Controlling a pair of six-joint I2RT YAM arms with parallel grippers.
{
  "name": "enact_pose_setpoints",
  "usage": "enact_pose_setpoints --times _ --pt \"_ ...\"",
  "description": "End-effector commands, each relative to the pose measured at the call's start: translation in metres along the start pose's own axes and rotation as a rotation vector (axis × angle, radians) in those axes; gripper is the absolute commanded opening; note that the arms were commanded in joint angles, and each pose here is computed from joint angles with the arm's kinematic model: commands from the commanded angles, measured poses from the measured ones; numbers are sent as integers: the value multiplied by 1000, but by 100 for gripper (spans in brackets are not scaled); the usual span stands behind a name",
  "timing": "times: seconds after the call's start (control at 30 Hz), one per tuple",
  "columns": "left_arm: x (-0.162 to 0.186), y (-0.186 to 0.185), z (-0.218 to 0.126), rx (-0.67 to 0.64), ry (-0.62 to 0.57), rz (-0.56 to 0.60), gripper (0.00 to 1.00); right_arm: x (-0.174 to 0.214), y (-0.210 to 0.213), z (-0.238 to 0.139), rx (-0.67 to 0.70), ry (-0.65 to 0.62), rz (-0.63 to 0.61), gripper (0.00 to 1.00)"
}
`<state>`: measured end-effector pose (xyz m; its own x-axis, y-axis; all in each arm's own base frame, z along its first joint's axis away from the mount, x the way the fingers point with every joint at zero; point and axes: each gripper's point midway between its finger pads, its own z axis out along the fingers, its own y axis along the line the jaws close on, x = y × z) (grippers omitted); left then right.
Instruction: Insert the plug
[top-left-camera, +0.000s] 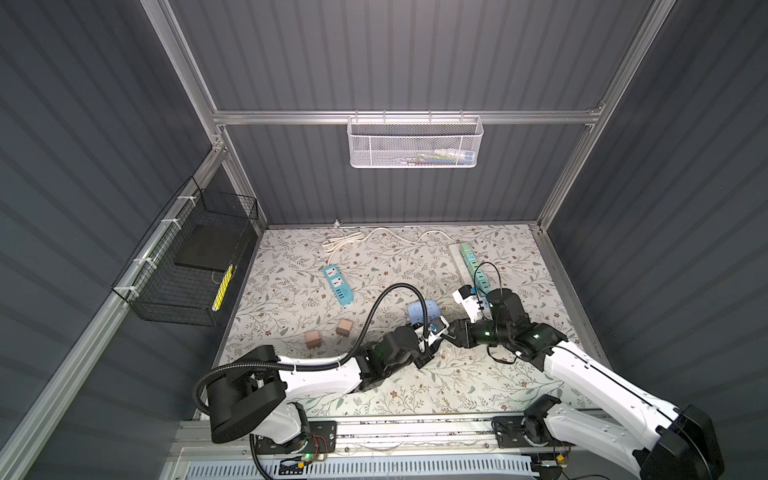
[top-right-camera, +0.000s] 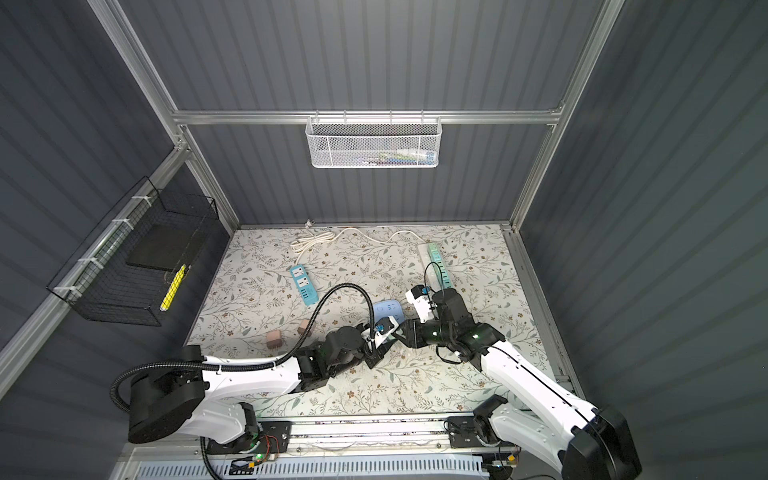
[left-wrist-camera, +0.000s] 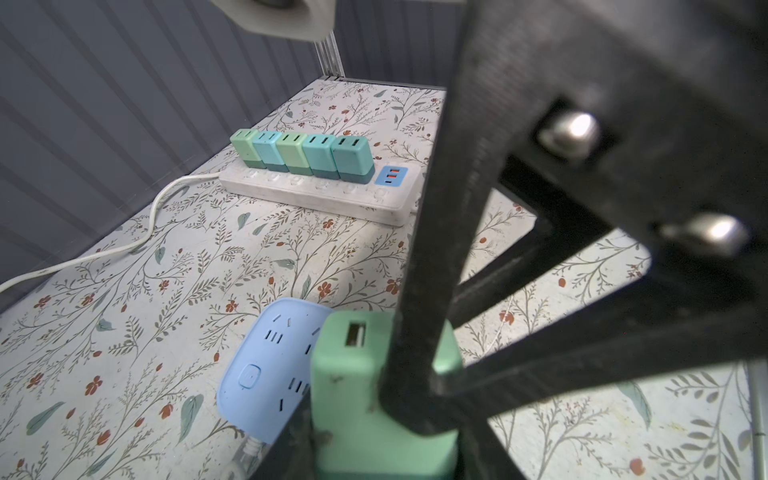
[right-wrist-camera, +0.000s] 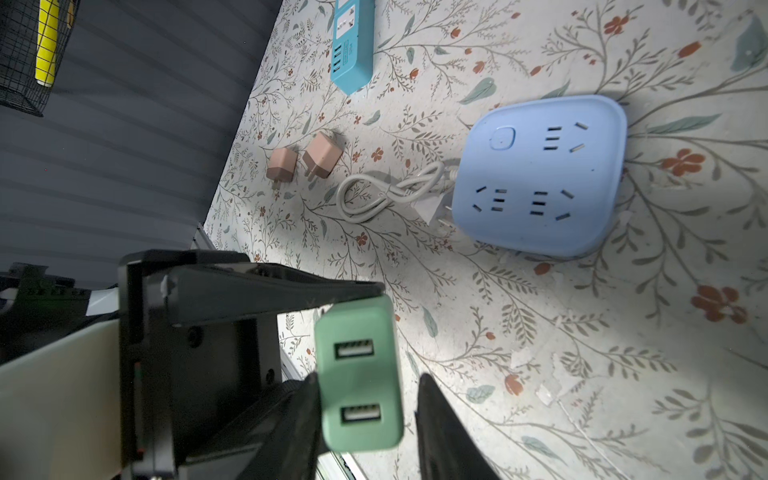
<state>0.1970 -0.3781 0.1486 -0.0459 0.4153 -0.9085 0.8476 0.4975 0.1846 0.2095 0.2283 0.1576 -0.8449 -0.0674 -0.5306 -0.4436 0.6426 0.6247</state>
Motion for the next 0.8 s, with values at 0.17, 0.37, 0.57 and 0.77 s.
enact_pose_setpoints --times 0.17,0.37,0.57,0.77 --pt "-11 -7 0 46 -27 -16 14 -6 4 6 -7 12 -24 37" --pt "-7 -5 -2 38 -4 -11 19 -13 6 3 8 -22 -32 25" --pt "-1 29 -20 -142 10 -97 82 -26 -4 2 102 -69 -39 20" --pt "25 105 -75 -540 -33 -437 100 -53 -33 12 308 -122 -72 20"
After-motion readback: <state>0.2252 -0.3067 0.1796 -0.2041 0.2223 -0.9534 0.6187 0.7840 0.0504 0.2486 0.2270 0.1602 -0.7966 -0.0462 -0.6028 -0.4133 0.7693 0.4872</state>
